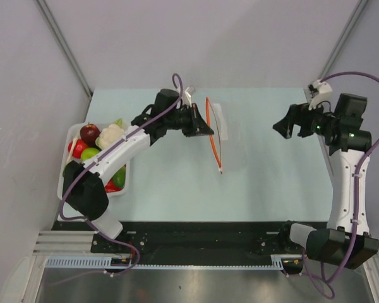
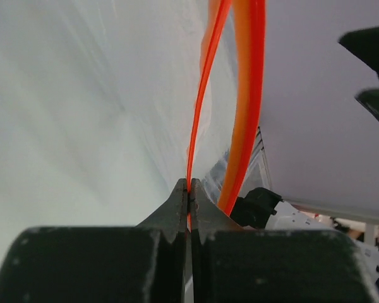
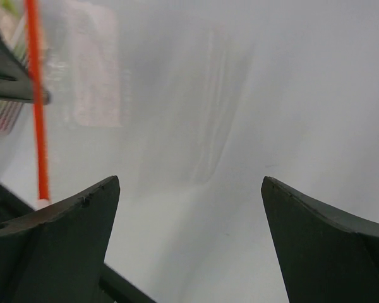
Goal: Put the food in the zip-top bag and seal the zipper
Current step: Pick up the zipper food storage bag at the center of the board, then open the zipper of the food storage bag.
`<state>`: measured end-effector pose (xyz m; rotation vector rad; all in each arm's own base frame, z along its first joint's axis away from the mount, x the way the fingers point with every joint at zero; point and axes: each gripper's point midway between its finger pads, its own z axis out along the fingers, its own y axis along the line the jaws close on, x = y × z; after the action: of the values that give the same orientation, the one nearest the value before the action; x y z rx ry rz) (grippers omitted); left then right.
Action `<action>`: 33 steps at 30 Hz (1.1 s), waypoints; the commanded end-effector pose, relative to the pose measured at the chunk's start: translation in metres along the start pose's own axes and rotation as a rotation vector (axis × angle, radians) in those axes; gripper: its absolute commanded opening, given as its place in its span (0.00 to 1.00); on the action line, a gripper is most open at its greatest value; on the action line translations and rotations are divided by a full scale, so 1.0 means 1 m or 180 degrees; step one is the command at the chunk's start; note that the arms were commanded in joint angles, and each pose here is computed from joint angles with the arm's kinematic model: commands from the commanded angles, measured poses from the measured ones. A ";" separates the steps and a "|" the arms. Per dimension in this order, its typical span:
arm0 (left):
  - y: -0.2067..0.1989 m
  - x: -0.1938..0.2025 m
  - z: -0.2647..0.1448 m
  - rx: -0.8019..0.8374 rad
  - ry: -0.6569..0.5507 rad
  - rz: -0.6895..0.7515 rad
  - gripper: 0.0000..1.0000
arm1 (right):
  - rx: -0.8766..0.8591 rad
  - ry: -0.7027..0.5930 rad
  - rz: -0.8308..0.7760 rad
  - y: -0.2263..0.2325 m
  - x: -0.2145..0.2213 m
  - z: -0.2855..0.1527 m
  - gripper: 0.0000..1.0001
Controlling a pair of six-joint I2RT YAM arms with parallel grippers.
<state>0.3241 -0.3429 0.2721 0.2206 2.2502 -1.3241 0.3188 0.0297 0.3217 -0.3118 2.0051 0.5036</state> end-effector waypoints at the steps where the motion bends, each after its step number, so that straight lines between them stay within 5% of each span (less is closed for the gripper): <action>1: 0.010 0.024 -0.008 -0.0403 -0.0098 -0.0837 0.00 | -0.0427 0.0174 -0.0082 0.047 0.024 0.018 1.00; 9: 0.006 0.012 -0.010 -0.0489 -0.0208 -0.0678 0.00 | -0.0617 0.0253 0.0165 0.093 0.021 0.058 1.00; 20: 0.003 0.004 -0.015 -0.0515 -0.0291 -0.0526 0.00 | -0.0965 0.0347 -0.0346 0.163 0.023 0.102 0.98; 28: -0.001 0.003 -0.019 -0.0482 -0.0302 -0.0466 0.00 | -0.0914 0.0570 -0.0766 0.185 0.045 0.129 0.78; 33: -0.005 0.009 -0.022 -0.0393 -0.0237 -0.0389 0.00 | -0.0672 0.0642 -0.0802 0.174 0.053 0.145 0.48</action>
<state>0.3150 -0.3302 0.2376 -0.1038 2.4209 -1.1667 0.3106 0.2557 0.2463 -0.8011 2.1029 0.6536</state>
